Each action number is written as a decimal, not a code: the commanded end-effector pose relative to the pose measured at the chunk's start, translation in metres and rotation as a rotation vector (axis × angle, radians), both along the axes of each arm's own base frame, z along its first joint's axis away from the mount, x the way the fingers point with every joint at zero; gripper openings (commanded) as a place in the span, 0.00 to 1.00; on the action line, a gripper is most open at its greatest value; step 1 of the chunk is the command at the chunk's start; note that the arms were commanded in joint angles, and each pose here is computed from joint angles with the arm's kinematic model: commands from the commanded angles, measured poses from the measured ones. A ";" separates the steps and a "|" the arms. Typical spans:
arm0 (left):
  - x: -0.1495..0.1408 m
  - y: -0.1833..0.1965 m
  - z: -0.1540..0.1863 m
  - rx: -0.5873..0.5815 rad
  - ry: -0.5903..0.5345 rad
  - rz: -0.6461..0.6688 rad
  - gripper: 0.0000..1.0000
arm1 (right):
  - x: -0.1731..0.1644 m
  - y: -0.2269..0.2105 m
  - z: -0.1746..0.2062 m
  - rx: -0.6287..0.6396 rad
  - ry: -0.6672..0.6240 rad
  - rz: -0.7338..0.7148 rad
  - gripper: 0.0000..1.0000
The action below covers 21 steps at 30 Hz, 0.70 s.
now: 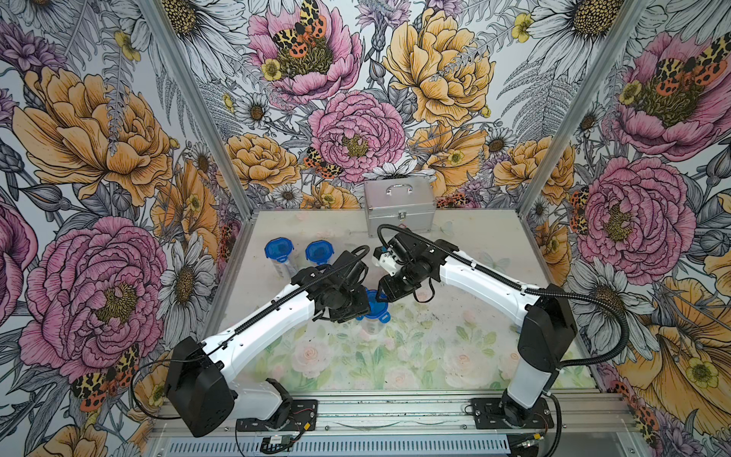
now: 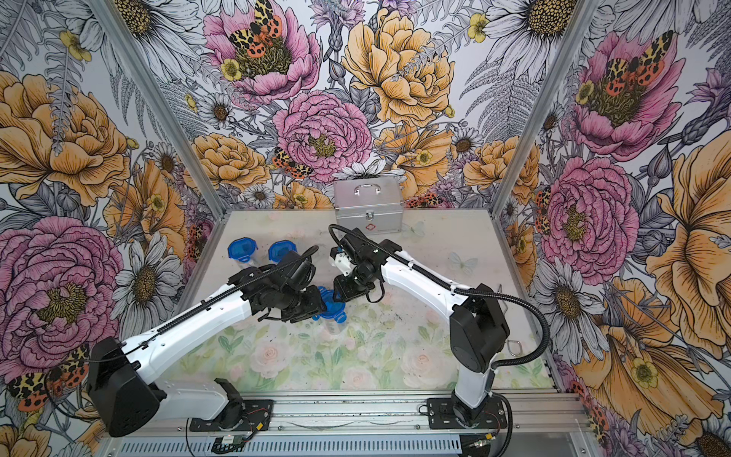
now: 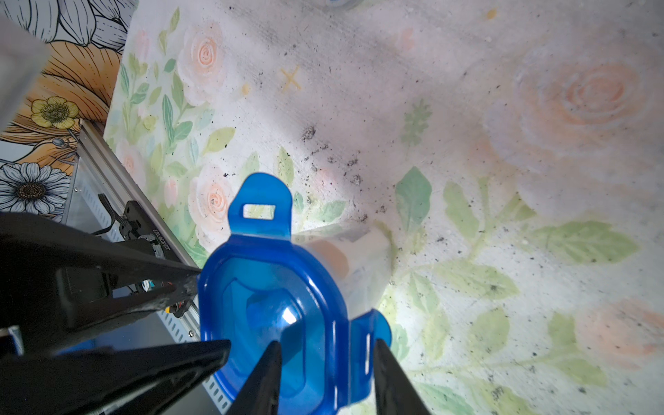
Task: Pack away toiletry kits
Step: Close the fastener on the container.
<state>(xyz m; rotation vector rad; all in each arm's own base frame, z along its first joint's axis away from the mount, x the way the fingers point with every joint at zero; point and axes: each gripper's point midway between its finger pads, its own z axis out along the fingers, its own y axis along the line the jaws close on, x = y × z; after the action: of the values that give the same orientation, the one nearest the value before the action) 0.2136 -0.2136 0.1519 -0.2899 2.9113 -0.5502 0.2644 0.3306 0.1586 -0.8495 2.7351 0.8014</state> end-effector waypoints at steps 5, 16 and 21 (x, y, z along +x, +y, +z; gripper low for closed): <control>-0.002 -0.014 -0.006 -0.076 0.013 0.009 0.48 | -0.016 -0.014 -0.028 -0.098 0.063 0.029 0.41; 0.004 -0.023 -0.016 -0.094 0.018 0.004 0.48 | -0.026 -0.010 -0.028 -0.071 0.088 0.068 0.41; 0.008 -0.024 -0.020 -0.100 0.010 0.006 0.48 | -0.034 -0.007 -0.029 -0.050 0.117 0.093 0.42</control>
<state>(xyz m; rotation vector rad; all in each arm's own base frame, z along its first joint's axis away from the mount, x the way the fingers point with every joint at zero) 0.2100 -0.2270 0.1472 -0.3233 2.9178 -0.6727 0.2617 0.3303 0.1574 -0.8937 2.7204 0.8159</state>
